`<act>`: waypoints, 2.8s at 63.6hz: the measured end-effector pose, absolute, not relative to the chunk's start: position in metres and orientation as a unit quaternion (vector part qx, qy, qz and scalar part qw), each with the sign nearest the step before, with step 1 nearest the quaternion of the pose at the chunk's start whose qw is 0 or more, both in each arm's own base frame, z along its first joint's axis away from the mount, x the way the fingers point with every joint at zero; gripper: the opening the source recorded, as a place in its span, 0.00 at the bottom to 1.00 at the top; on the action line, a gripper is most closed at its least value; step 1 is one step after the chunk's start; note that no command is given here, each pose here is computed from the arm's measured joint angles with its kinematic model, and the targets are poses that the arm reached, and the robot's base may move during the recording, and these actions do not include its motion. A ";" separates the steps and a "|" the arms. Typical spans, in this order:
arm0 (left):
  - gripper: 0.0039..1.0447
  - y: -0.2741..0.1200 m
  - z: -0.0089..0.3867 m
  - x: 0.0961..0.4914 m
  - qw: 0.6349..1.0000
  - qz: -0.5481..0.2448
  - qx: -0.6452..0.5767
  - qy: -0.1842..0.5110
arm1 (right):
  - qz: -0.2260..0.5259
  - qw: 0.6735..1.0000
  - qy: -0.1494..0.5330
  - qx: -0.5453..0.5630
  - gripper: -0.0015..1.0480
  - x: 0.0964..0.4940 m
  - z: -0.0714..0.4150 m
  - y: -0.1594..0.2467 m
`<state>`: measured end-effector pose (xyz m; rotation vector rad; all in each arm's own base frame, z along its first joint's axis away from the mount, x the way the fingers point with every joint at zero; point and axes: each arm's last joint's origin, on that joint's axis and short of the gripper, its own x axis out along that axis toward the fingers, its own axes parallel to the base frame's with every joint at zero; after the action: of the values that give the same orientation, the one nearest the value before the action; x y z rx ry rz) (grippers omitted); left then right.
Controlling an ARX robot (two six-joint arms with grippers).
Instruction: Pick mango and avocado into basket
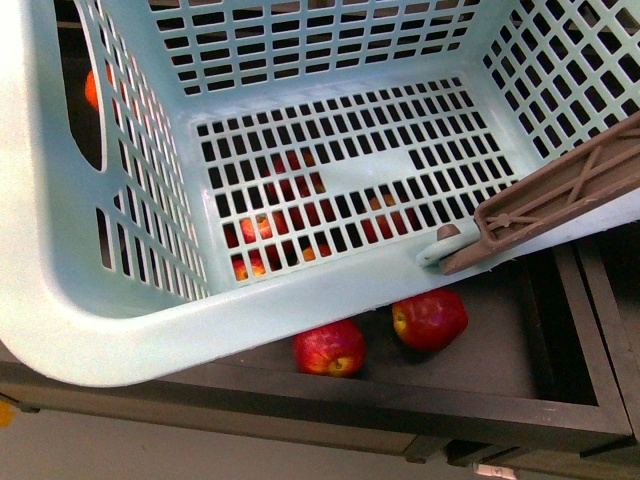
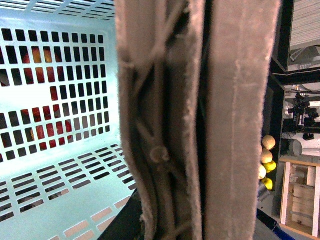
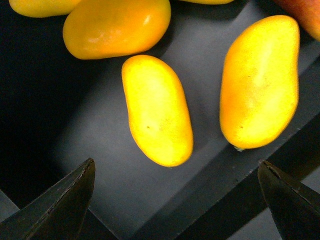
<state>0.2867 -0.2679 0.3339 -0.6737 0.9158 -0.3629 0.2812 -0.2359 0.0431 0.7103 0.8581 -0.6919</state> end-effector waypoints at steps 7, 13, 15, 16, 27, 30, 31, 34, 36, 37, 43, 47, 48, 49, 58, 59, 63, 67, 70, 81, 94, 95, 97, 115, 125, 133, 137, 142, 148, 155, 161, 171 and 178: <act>0.14 -0.268 0.334 0.287 0.827 -0.171 -0.317 0.431 | -0.322 0.789 0.402 0.334 0.92 0.295 0.038 -0.234; 0.14 -0.268 0.334 0.287 0.827 -0.171 -0.317 0.431 | -0.326 0.784 0.407 0.335 0.92 0.305 0.033 -0.233; 0.14 -0.268 0.334 0.287 0.827 -0.171 -0.317 0.431 | -0.327 0.783 0.410 0.335 0.92 0.308 0.030 -0.233; 0.14 -0.268 0.334 0.287 0.827 -0.171 -0.317 0.431 | -0.327 0.783 0.410 0.335 0.92 0.309 0.030 -0.233; 0.14 -0.268 0.334 0.287 0.828 -0.170 -0.317 0.431 | -0.333 0.771 0.428 0.335 0.92 0.318 0.016 -0.231; 0.14 -0.268 0.334 0.287 0.827 -0.171 -0.317 0.431 | -0.334 0.770 0.429 0.334 0.92 0.321 0.013 -0.232; 0.14 -0.268 0.334 0.287 0.827 -0.171 -0.317 0.431 | -0.335 0.770 0.429 0.333 0.92 0.321 0.012 -0.232; 0.14 -0.268 0.334 0.287 0.827 -0.171 -0.317 0.431 | -0.338 0.769 0.431 0.330 0.92 0.323 0.010 -0.233; 0.14 -0.268 0.334 0.287 0.827 -0.171 -0.317 0.431 | -0.339 0.768 0.431 0.330 0.92 0.324 0.008 -0.233; 0.14 -0.268 0.334 0.287 0.827 -0.171 -0.317 0.431 | -0.340 0.768 0.432 0.329 0.92 0.324 0.008 -0.233; 0.14 -0.268 0.334 0.287 0.827 -0.171 -0.317 0.431 | -0.340 0.766 0.436 0.328 0.92 0.325 0.003 -0.232; 0.14 -0.268 0.334 0.287 0.827 -0.171 -0.317 0.431 | -0.342 0.763 0.440 0.328 0.92 0.325 -0.001 -0.232; 0.14 -0.268 0.334 0.287 0.827 -0.171 -0.317 0.431 | -0.342 0.763 0.441 0.328 0.92 0.325 -0.002 -0.232; 0.14 -0.268 0.334 0.287 0.827 -0.171 -0.317 0.431 | -0.341 0.762 0.441 0.328 0.92 0.325 -0.003 -0.232; 0.14 -0.268 0.334 0.287 0.827 -0.171 -0.317 0.431 | -0.345 0.758 0.447 0.327 0.92 0.326 -0.010 -0.233; 0.14 -0.268 0.334 0.287 0.827 -0.171 -0.317 0.431 | -0.345 0.757 0.448 0.327 0.92 0.326 -0.010 -0.233; 0.14 -0.268 0.334 0.287 0.827 -0.171 -0.317 0.431 | -0.346 0.756 0.449 0.327 0.92 0.327 -0.012 -0.233; 0.14 -0.268 0.334 0.287 0.827 -0.171 -0.317 0.431 | -0.346 0.756 0.450 0.326 0.92 0.329 -0.013 -0.234; 0.14 -0.268 0.334 0.287 0.827 -0.171 -0.317 0.431 | -0.346 0.756 0.450 0.325 0.92 0.330 -0.014 -0.235; 0.14 -0.268 0.334 0.287 0.827 -0.171 -0.317 0.431 | -0.346 0.757 0.448 0.326 0.92 0.337 -0.015 -0.238; 0.14 -0.268 0.334 0.287 0.827 -0.171 -0.317 0.431 | -0.344 0.756 0.452 0.325 0.92 0.344 -0.021 -0.240; 0.14 -0.268 0.334 0.287 0.827 -0.171 -0.317 0.431 | -0.344 0.756 0.452 0.325 0.92 0.344 -0.022 -0.240; 0.14 -0.268 0.334 0.287 0.827 -0.171 -0.317 0.431 | -0.344 0.756 0.453 0.325 0.92 0.344 -0.023 -0.240; 0.14 -0.268 0.334 0.287 0.827 -0.171 -0.317 0.431 | -0.341 0.753 0.460 0.325 0.92 0.348 -0.033 -0.240; 0.14 -0.268 0.334 0.287 0.827 -0.171 -0.317 0.431 | -0.340 0.751 0.463 0.325 0.92 0.351 -0.039 -0.240; 0.14 -0.268 0.334 0.287 0.827 -0.171 -0.317 0.431 | -0.339 0.750 0.467 0.324 0.92 0.354 -0.044 -0.240; 0.14 -0.268 0.334 0.287 0.827 -0.171 -0.317 0.431 | -0.339 0.750 0.468 0.323 0.92 0.355 -0.045 -0.241; 0.14 -0.268 0.334 0.287 0.827 -0.171 -0.317 0.431 | -0.339 0.750 0.468 0.322 0.92 0.357 -0.047 -0.241; 0.14 -0.268 0.334 0.287 0.827 -0.171 -0.317 0.431 | -0.340 0.749 0.469 0.321 0.92 0.360 -0.050 -0.242; 0.14 -0.268 0.334 0.287 0.827 -0.171 -0.317 0.431 | -0.339 0.749 0.472 0.319 0.92 0.363 -0.055 -0.243; 0.14 -0.268 0.334 0.287 0.827 -0.171 -0.317 0.431 | -0.338 0.748 0.474 0.319 0.92 0.365 -0.058 -0.243; 0.14 -0.268 0.334 0.287 0.827 -0.171 -0.317 0.431 | -0.336 0.749 0.475 0.318 0.92 0.368 -0.063 -0.245; 0.14 -0.268 0.334 0.287 0.827 -0.171 -0.317 0.431 | -0.337 0.748 0.475 0.318 0.90 0.369 -0.064 -0.246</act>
<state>0.2868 -0.2678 0.3339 -0.6739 0.9159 -0.3629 0.3695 -0.2459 -0.0644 0.6951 1.0386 -0.7360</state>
